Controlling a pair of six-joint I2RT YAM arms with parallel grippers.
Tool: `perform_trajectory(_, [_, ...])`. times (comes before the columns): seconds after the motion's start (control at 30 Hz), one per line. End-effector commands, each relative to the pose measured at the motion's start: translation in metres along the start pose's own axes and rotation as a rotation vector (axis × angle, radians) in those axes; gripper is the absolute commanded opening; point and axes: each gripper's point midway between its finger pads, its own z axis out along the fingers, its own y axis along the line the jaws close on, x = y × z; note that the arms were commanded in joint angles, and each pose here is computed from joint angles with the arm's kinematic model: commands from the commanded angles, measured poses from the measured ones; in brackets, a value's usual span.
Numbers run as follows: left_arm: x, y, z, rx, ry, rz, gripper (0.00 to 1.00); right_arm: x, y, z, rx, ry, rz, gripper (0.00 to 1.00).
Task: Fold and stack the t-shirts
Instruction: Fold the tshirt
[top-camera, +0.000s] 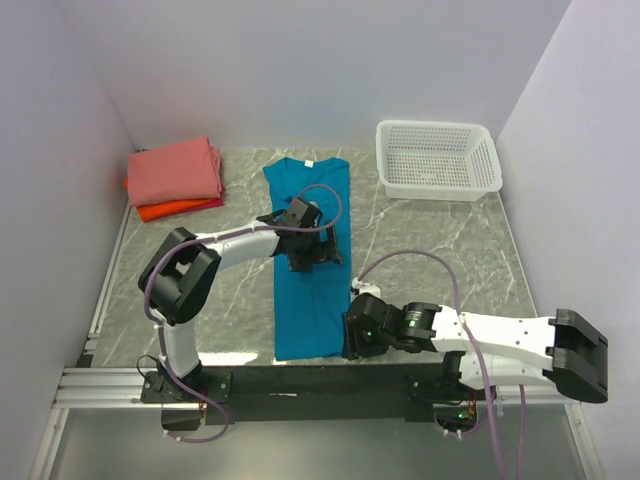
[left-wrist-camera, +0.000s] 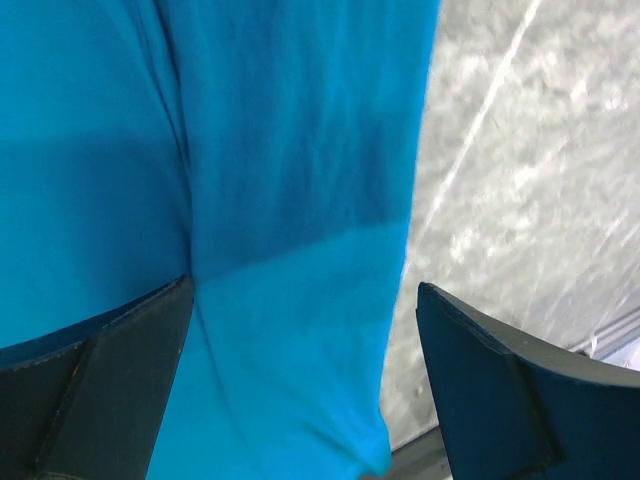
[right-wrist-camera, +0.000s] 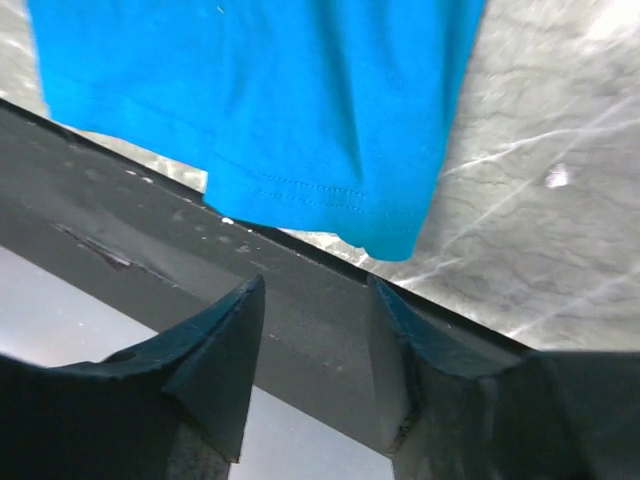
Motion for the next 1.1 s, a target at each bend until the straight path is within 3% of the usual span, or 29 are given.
perform_trajectory(0.0, [-0.014, -0.039, -0.051, 0.082, -0.085, 0.069, 0.99, -0.023, 0.004, -0.021, -0.002, -0.103, -0.009, 0.53])
perform_trajectory(0.13, [0.001, -0.023, -0.084, 0.024, -0.126, 0.050, 0.99, -0.038, -0.005, -0.028, -0.010, -0.180, 0.071, 0.57])
perform_trajectory(0.27, [0.040, 0.024, -0.103, -0.065, -0.105, -0.034, 0.99, -0.046, -0.008, -0.026, -0.089, -0.197, 0.126, 0.55])
perform_trajectory(0.47, [0.125, 0.100, -0.120, -0.178, -0.019, -0.165, 0.99, -0.040, -0.012, -0.008, -0.114, -0.128, 0.130, 0.49])
perform_trajectory(0.6, [0.164, 0.099, -0.119, -0.088, 0.066, -0.198, 0.99, -0.030, -0.009, 0.002, -0.133, -0.069, 0.128, 0.46])
perform_trajectory(0.7, [0.184, 0.095, -0.120, -0.038, 0.116, -0.215, 0.92, -0.024, -0.012, 0.008, -0.120, -0.039, 0.143, 0.44])
perform_trajectory(0.97, [0.205, 0.116, -0.107, -0.109, 0.176, -0.214, 0.76, -0.016, -0.027, 0.012, -0.079, -0.041, 0.153, 0.43])
perform_trajectory(1.07, [0.204, 0.116, -0.102, -0.121, 0.176, -0.212, 0.61, -0.013, -0.026, 0.017, -0.090, -0.033, 0.158, 0.43])
